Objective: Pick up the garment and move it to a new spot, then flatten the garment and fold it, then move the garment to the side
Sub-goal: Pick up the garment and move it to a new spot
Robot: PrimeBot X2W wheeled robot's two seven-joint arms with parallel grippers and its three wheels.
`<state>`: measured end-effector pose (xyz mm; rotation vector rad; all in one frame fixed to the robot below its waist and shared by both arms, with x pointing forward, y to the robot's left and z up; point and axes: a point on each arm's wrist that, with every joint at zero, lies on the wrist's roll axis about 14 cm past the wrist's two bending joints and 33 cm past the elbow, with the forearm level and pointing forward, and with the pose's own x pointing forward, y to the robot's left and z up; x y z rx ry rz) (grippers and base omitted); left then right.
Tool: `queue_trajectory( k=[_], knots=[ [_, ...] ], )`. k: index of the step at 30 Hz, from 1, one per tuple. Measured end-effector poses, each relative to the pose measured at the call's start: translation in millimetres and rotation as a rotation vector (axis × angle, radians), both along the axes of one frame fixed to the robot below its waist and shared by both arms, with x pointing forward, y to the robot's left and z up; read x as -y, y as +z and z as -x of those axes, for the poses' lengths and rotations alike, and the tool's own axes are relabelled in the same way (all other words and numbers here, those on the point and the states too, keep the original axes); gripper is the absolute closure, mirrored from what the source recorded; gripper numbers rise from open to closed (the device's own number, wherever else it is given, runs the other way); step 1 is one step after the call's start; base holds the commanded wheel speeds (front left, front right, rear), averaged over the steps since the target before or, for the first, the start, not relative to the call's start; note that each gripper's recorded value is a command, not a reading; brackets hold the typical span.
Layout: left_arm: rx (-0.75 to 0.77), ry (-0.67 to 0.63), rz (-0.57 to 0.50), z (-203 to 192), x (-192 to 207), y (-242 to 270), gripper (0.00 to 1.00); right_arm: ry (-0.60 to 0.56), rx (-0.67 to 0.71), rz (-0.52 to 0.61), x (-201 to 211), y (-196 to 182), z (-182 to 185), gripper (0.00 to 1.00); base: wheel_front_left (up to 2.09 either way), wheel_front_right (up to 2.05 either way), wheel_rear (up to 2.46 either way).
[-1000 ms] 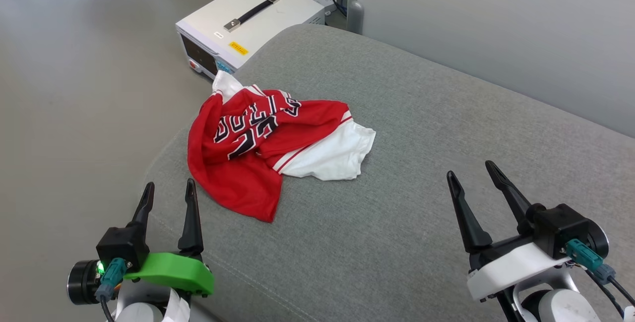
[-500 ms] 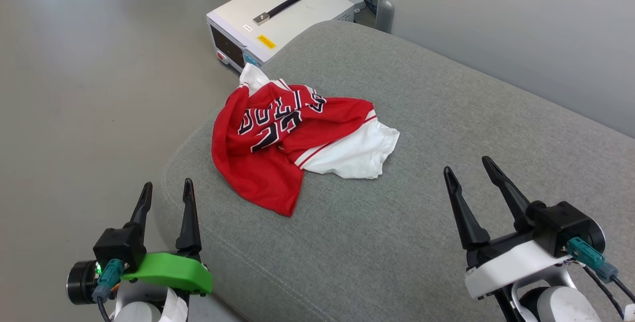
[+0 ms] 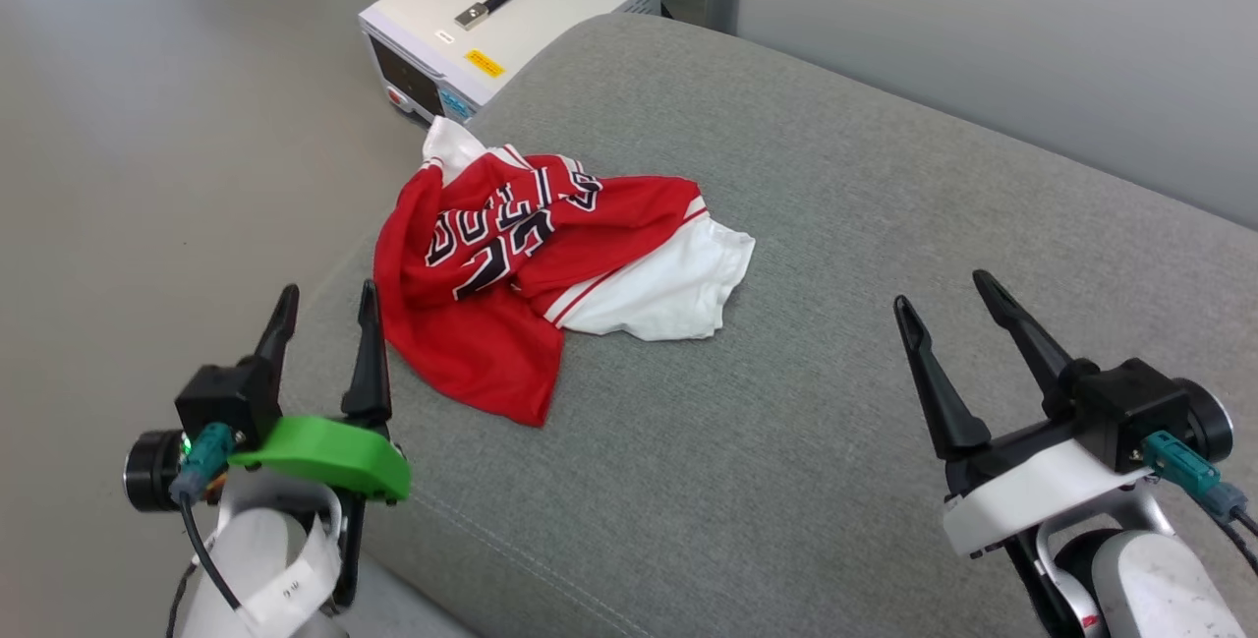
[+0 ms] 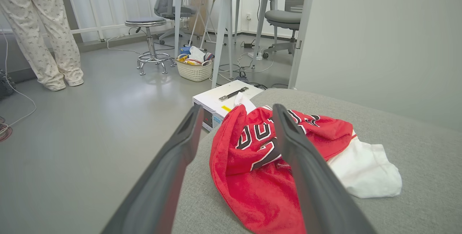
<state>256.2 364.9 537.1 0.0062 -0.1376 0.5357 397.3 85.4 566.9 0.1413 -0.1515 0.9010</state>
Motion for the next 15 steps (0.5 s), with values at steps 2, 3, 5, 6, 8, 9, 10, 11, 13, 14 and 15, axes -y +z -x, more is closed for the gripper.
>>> queue_trajectory(
  k=[2, 3, 5, 6, 8, 9, 10, 11, 13, 14, 15],
  knots=[
    [0.0, -0.024, -0.009, -17, -4, 7, 0.0, -0.019, 0.011, 0.006, 7, 2, -8, 0.0, 0.0, 0.0, 0.0],
    [0.0, -0.032, -0.017, -24, -6, 10, 0.0, -0.026, 0.012, 0.006, 9, 3, -10, 0.0, 0.0, 0.0, 0.0],
    [-0.01, -0.055, -0.022, -45, -9, 17, 0.0, -0.046, 0.015, 0.01, 17, 3, -18, 0.0, 0.0, 0.0, 0.0],
    [-0.019, -0.065, -0.022, -53, -10, 19, 0.0, -0.055, 0.015, 0.011, 20, 2, -22, 0.0, 0.0, 0.0, 0.0],
    [-0.042, -0.096, -0.025, -76, -10, 22, 0.0, -0.078, 0.012, 0.022, 28, -2, -31, 0.0, 0.0, 0.0, 0.0],
    [-0.057, -0.113, -0.02, -88, -11, 22, 0.0, -0.089, 0.007, 0.024, 32, -5, -36, 0.0, 0.0, 0.0, 0.0],
    [-0.07, -0.125, -0.015, -97, -10, 22, 0.0, -0.098, 0.006, 0.025, 35, -6, -39, 0.0, 0.0, 0.0, 0.0],
    [-0.09, -0.141, -0.009, -109, -9, 20, 0.0, -0.11, 0.003, 0.025, 39, -8, -44, 0.0, 0.0, 0.0, 0.0],
    [-0.147, -0.169, 0.006, -128, -9, 13, 0.0, -0.129, -0.003, 0.029, 47, -12, -52, 0.0, 0.0, 0.0, 0.0],
    [-0.175, -0.181, 0.018, -138, -9, 9, 0.0, -0.141, -0.008, 0.032, 51, -15, -56, 0.0, 0.0, 0.0, 0.0],
    [-0.195, -0.196, 0.043, -149, -7, 5, 0.0, -0.153, -0.013, 0.032, 55, -18, -60, 0.0, 0.0, 0.0, 0.0]
  ],
)
